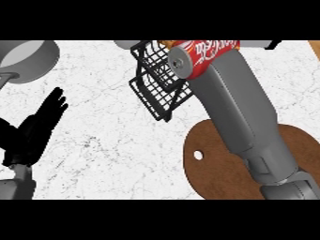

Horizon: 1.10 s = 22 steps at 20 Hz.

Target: Pick the croissant from the cutting board and place it in the tiered basket

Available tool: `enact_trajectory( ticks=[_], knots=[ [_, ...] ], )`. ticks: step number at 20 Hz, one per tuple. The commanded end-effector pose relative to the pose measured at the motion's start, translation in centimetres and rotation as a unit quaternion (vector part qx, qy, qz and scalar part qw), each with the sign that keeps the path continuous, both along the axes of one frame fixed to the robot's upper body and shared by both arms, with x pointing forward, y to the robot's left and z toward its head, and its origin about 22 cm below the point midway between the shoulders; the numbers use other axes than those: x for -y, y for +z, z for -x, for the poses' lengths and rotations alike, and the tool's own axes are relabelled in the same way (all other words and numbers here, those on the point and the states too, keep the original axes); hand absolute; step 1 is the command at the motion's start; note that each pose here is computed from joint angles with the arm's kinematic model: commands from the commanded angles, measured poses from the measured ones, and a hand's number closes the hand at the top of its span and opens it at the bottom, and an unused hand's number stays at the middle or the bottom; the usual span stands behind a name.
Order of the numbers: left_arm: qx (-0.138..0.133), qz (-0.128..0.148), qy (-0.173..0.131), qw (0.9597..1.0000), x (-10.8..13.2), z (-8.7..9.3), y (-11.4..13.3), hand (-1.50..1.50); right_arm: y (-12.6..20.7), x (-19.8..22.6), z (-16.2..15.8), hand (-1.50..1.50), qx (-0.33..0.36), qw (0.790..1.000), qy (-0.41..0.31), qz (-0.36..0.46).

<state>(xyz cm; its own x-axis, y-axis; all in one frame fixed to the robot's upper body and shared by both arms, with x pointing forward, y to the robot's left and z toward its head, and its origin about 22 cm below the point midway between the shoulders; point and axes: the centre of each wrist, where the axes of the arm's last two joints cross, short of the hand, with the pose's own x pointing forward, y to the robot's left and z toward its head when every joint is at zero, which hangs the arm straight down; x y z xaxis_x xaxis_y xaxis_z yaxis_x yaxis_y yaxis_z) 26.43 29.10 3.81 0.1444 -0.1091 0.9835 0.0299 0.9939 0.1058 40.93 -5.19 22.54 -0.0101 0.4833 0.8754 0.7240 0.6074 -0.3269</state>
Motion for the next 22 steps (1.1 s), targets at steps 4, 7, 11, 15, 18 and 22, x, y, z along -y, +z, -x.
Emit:
enact_trajectory(
  ticks=[4,7,11,15,18,22],
  knots=[
    [-0.005,-0.004,0.004,1.0000,-0.2,0.2,-0.7,0.00,1.6,4.4,1.1,-1.50,0.092,0.989,-0.064,-0.095],
    [-0.010,-0.001,0.022,0.9997,-1.0,1.8,-2.3,0.00,2.0,6.6,3.4,-1.50,0.119,0.984,-0.092,-0.097],
    [-0.008,0.003,0.019,0.9998,-0.8,0.7,-0.5,0.00,2.9,8.9,7.3,-1.50,0.123,0.979,-0.130,-0.100],
    [-0.010,-0.005,0.026,0.9996,-2.1,1.7,-0.5,0.00,1.8,13.1,12.8,-1.50,0.131,0.979,-0.127,-0.089],
    [-0.003,-0.005,0.023,0.9997,-0.6,1.3,-1.6,0.00,2.0,15.1,16.2,-1.50,0.131,0.977,-0.144,-0.087],
    [-0.003,0.000,0.021,0.9998,-1.8,2.1,0.3,0.00,1.9,18.1,21.2,-1.50,0.124,0.979,-0.145,-0.073]
  ],
)
